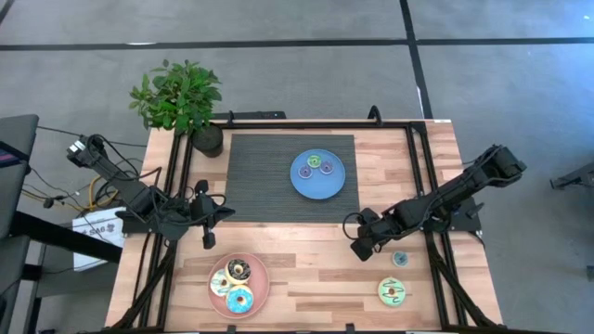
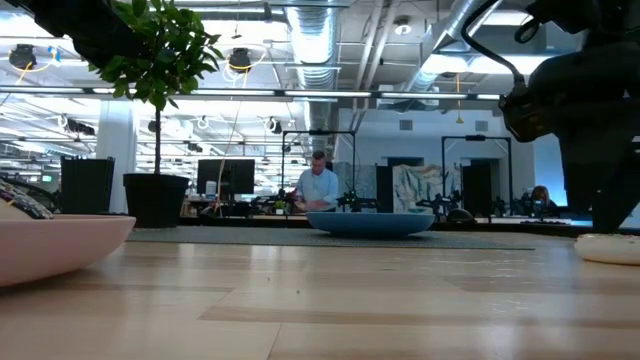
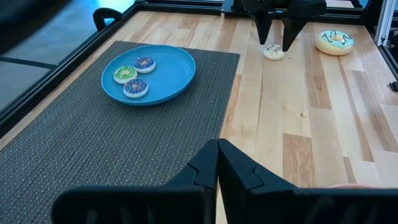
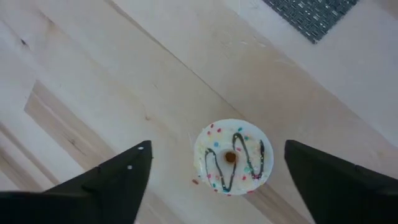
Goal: Pick & Place donuts
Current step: Put the small white donut on the blue plate
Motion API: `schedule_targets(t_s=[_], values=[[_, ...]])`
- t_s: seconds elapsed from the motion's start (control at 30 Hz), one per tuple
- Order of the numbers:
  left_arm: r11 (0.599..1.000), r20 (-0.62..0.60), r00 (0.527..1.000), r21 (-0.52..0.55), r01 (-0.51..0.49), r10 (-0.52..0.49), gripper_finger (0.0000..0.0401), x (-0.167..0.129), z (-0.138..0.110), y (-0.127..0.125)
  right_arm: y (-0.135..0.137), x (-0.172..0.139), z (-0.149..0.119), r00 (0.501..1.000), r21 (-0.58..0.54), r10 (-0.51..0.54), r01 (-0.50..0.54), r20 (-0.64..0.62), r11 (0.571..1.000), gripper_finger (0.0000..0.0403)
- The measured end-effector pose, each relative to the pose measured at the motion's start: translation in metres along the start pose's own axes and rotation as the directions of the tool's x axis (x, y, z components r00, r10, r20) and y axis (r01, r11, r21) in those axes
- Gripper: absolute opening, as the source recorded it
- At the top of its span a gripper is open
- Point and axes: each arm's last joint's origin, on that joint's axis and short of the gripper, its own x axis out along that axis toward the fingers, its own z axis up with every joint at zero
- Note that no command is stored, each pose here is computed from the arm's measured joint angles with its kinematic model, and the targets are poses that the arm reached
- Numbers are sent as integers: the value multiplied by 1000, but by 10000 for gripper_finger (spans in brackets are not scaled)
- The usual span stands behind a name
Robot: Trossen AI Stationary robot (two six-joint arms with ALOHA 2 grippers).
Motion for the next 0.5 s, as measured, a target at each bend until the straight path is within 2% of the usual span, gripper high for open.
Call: schedule_targets(t_s=[0.07, 0.13, 0.3, 0.5], values=[[1000, 0, 1000, 0, 0, 0, 2, 0, 0, 0, 0, 0, 0, 1000, 0, 2, -2, -4, 1000, 385], [1000, 0, 1000, 0, 0, 0, 2, 0, 0, 0, 0, 0, 0, 1000, 2, 8, -8, -18, 1000, 395], [1000, 0, 1000, 0, 0, 0, 2, 0, 0, 0, 2, 0, -1, 999, 75, 22, -20, -25, 997, 366], [1000, 0, 1000, 0, 0, 0, 2, 0, 0, 0, 2, 1, -1, 999, 110, 20, -17, -26, 994, 343]])
